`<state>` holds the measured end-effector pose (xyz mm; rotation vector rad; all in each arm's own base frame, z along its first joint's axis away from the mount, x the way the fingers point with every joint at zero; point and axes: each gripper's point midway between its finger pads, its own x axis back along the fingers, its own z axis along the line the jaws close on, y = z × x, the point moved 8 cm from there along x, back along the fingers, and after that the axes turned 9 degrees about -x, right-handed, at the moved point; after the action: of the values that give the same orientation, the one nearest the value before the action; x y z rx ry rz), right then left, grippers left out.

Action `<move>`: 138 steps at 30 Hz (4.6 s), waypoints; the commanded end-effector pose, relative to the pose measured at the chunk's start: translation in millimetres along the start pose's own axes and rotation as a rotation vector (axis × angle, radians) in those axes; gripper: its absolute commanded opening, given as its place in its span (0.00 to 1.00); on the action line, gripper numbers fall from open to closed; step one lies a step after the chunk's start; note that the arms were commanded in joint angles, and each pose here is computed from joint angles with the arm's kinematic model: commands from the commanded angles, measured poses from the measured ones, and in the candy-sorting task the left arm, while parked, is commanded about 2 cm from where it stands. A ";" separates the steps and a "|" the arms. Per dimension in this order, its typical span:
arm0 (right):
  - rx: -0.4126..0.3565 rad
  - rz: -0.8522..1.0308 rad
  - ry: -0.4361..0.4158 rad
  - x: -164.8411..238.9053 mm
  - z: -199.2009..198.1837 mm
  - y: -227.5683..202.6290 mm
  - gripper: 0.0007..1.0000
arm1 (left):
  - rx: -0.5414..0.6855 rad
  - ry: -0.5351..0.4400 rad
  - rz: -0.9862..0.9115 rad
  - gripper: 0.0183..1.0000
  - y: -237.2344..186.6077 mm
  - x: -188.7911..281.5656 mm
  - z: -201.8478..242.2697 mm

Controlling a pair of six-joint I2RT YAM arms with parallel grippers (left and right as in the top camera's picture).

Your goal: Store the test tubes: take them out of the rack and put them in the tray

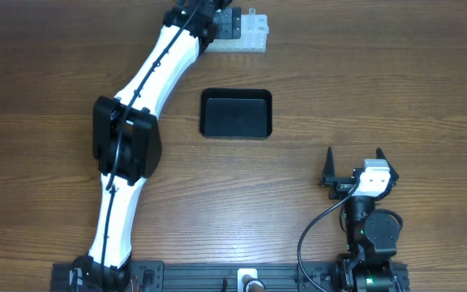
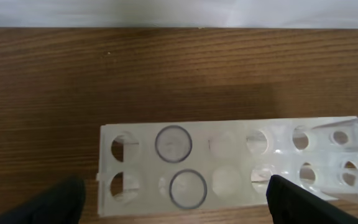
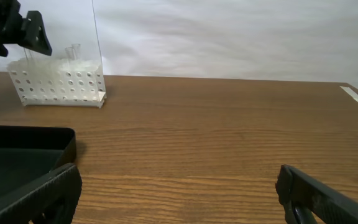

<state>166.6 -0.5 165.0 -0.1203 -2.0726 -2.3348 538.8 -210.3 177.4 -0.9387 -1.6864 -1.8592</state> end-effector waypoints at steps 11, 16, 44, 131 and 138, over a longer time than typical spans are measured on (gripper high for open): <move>-0.003 0.002 0.011 0.2 1.3 -1.8 0.99 | 0.006 -0.019 -0.072 0.85 11.8 -7.0 -2.2; -0.003 0.002 0.011 0.2 1.3 -1.8 0.99 | 0.005 -0.019 -0.069 0.85 10.2 -9.8 -2.7; -0.003 0.002 0.012 0.2 1.3 -1.8 0.99 | -0.004 -0.016 -0.044 0.52 1.3 -21.4 -4.1; -0.003 0.002 0.011 0.2 1.3 -1.8 0.99 | 0.007 -0.047 -0.106 0.02 46.1 157.8 -2.3; -0.003 0.002 0.012 0.2 1.3 -1.8 0.99 | 0.085 -0.097 0.148 0.02 6.2 178.8 -1.0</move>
<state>166.6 -0.5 164.9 -0.1208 -2.0716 -2.3354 437.7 -191.7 299.4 -1.0587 -1.6154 -1.7531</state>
